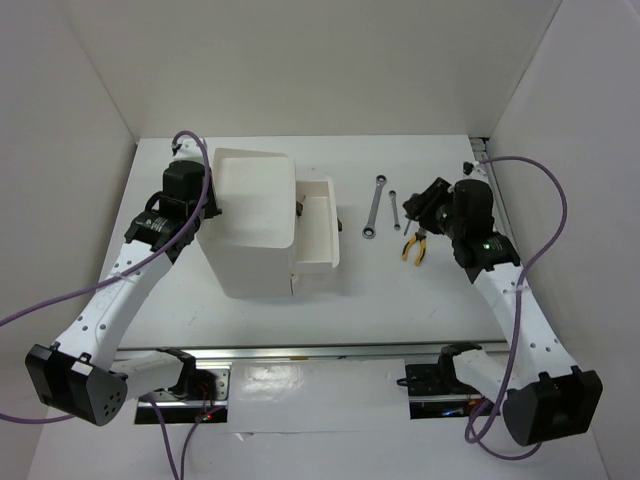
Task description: Sort the tools into containers
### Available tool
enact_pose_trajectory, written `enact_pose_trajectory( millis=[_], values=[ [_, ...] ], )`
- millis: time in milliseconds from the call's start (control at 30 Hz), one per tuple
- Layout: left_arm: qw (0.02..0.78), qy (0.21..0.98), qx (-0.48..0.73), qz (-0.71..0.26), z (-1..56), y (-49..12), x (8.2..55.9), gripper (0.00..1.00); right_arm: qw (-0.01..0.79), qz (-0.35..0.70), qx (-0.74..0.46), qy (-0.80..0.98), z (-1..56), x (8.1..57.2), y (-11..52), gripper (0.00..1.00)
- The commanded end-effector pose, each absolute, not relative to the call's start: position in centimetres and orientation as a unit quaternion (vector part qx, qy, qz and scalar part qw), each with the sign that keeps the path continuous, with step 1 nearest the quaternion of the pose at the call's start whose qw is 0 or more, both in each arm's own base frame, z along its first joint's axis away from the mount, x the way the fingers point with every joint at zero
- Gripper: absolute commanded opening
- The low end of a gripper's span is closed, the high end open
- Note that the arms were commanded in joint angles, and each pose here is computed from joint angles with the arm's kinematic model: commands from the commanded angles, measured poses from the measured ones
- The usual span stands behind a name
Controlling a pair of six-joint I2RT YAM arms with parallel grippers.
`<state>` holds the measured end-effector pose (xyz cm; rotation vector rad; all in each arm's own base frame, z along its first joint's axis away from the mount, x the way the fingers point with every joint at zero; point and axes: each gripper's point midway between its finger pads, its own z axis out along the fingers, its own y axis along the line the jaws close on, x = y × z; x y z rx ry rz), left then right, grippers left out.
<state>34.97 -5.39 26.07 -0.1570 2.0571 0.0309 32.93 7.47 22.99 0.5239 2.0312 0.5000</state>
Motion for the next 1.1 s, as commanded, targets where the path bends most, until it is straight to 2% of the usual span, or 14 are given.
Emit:
enact_pose_trajectory(
  millis=[0, 100, 300, 600, 767, 833, 867, 1000, 1067],
  values=[
    [0.453, 0.889, -0.066, -0.021, 22.8, -6.9, 33.1, 0.20, 0.446, 0.387, 0.144, 0.794, 25.8, 33.2, 15.3, 0.05],
    [0.453, 0.889, -0.066, -0.021, 22.8, -6.9, 33.1, 0.20, 0.432, 0.457, 0.097, 0.771, 26.9, 33.7, 21.2, 0.05],
    [0.453, 0.889, -0.066, -0.021, 22.8, -6.9, 33.1, 0.20, 0.427, 0.438, 0.047, 0.790, 26.8, 35.3, 28.9, 0.05],
    [0.450, 0.891, -0.066, -0.019, 22.6, -7.0, 33.2, 0.20, 0.406, 0.403, 0.044, 0.819, 23.8, 37.3, 31.5, 0.07],
    [0.450, 0.891, -0.066, -0.019, 22.6, -7.0, 33.2, 0.20, 0.399, 0.391, 0.042, 0.828, 22.8, 37.5, 32.0, 0.74],
    [0.450, 0.891, -0.066, -0.019, 22.6, -7.0, 33.2, 0.20, 0.401, 0.383, 0.033, 0.832, 22.8, 37.7, 32.3, 0.83],
    [0.450, 0.891, -0.066, -0.019, 22.6, -7.0, 33.2, 0.20, 0.404, 0.385, 0.032, 0.829, 23.2, 37.8, 32.4, 0.91],
    [0.450, 0.891, -0.066, -0.019, 22.6, -7.0, 33.2, 0.20, 0.441, 0.328, 0.036, 0.834, 24.8, 38.3, 30.0, 0.94],
    [0.450, 0.891, -0.066, -0.019, 22.6, -7.0, 33.2, 0.20, 0.504, 0.258, 0.060, 0.822, 27.0, 39.1, 26.3, 0.86]
  ],
)
